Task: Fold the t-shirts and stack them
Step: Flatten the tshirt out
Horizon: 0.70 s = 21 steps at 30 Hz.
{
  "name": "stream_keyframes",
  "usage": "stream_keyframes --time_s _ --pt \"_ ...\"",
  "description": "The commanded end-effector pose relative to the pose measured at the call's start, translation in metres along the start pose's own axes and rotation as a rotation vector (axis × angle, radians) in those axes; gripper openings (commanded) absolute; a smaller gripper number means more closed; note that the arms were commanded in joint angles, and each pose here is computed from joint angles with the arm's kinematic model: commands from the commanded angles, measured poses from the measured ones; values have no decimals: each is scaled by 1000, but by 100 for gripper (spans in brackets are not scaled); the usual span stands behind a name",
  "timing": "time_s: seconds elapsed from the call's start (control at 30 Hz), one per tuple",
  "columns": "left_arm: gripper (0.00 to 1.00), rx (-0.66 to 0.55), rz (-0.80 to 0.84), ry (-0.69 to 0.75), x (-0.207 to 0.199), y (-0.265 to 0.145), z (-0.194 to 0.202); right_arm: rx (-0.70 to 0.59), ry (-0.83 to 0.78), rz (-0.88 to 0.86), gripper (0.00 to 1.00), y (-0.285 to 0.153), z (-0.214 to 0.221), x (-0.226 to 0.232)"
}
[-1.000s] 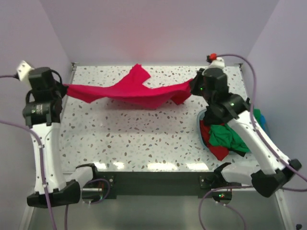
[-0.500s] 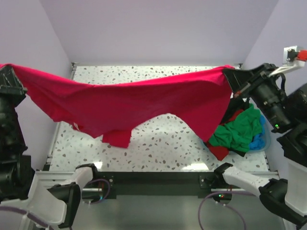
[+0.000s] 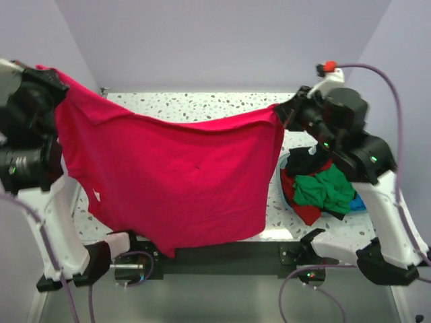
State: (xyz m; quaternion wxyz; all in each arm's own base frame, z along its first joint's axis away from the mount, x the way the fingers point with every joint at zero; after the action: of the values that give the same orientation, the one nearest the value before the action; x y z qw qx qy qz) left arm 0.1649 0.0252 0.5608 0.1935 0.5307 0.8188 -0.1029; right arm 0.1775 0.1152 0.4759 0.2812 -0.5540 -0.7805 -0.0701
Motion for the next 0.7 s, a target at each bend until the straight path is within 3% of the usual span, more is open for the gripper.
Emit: stream_keyframes --time_s 0.0,0.17,0.3,0.33,0.4,0.43,0.47,0.53,0.67 --pt "0 80 30 42 -9 83 45 -1 -17 175 0 66 17 -16" --pt "0 248 44 65 -1 165 136 64 29 269 0 163 38 -57" --pt "0 342 29 44 9 221 205 143 64 242 0 246 55 -92" --pt "0 370 33 47 11 231 223 213 62 273 0 280 79 -113" --pt "0 436 49 50 14 260 266 189 70 241 0 311 68 -121" --pt "0 441 59 50 13 271 275 248 74 280 0 342 94 -144" --pt "0 489 43 65 19 287 304 217 85 266 0 352 76 -144" --pt "0 527 53 85 17 310 335 271 99 278 0 384 98 -171" --pt "0 572 45 125 16 332 368 213 127 214 0 415 92 -188"
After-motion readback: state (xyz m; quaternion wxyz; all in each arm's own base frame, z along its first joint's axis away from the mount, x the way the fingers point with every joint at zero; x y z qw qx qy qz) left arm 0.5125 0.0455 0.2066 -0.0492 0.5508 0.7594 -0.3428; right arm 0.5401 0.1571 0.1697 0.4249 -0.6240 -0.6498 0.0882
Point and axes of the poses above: each gripper's point midway between its finger pads, its own y axis out along the fingers, its own x axis along the line the jaws close on, z = x × y, the point moved 10 cm from there along -y, back along the fingers, and after that the axes turned 7 degrees about y, right-handed, at the moved point
